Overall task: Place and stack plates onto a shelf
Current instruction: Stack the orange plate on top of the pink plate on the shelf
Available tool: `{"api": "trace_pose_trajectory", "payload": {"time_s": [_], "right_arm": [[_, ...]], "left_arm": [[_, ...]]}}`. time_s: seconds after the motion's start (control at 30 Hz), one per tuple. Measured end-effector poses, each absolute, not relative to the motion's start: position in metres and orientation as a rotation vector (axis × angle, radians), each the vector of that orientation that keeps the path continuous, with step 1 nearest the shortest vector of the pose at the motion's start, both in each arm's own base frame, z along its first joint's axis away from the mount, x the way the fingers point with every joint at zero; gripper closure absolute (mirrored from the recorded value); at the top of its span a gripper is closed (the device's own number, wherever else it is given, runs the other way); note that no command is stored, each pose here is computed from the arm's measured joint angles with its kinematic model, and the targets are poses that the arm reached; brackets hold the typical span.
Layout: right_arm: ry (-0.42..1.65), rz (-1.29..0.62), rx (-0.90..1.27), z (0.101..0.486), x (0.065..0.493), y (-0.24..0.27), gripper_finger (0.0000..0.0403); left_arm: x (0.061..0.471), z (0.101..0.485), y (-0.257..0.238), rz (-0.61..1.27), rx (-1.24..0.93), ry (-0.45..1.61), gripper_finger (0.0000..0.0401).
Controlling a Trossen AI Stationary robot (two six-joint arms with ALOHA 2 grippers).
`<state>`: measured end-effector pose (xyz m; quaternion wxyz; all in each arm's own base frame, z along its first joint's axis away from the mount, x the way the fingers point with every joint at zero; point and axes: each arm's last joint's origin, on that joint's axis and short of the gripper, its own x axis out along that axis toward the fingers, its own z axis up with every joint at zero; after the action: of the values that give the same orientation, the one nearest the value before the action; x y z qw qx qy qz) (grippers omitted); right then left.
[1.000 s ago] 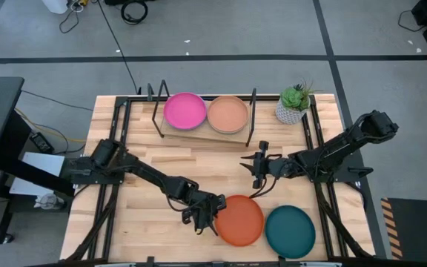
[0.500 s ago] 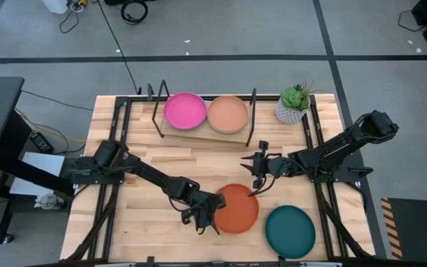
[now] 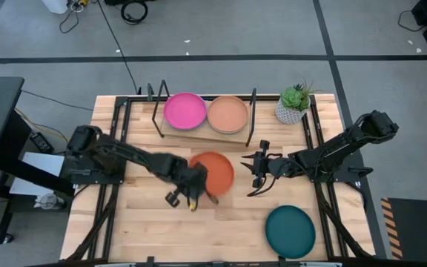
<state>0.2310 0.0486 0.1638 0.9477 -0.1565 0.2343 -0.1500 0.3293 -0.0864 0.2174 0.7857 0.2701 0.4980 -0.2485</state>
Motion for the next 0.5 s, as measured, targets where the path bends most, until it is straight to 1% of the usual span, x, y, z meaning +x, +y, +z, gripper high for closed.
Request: {"api": "trace_pose_trajectory", "payload": {"time_s": [0.13,0.33,0.5], "right_arm": [[0.462,-0.37,-0.339,0.166,0.23,0.05,0.0293],[0.464,-0.392,-0.358,0.165,0.228,0.053,0.0293],[0.453,-0.383,-0.353,0.166,0.228,0.055,0.0293]], "left_arm": [[0.323,0.224,-0.052,-0.408,0.492,1.178,0.0387],[0.313,0.244,-0.007,-0.206,0.487,1.203,0.0387],[0.304,0.258,0.036,-0.049,0.414,1.196,0.0387]]}}
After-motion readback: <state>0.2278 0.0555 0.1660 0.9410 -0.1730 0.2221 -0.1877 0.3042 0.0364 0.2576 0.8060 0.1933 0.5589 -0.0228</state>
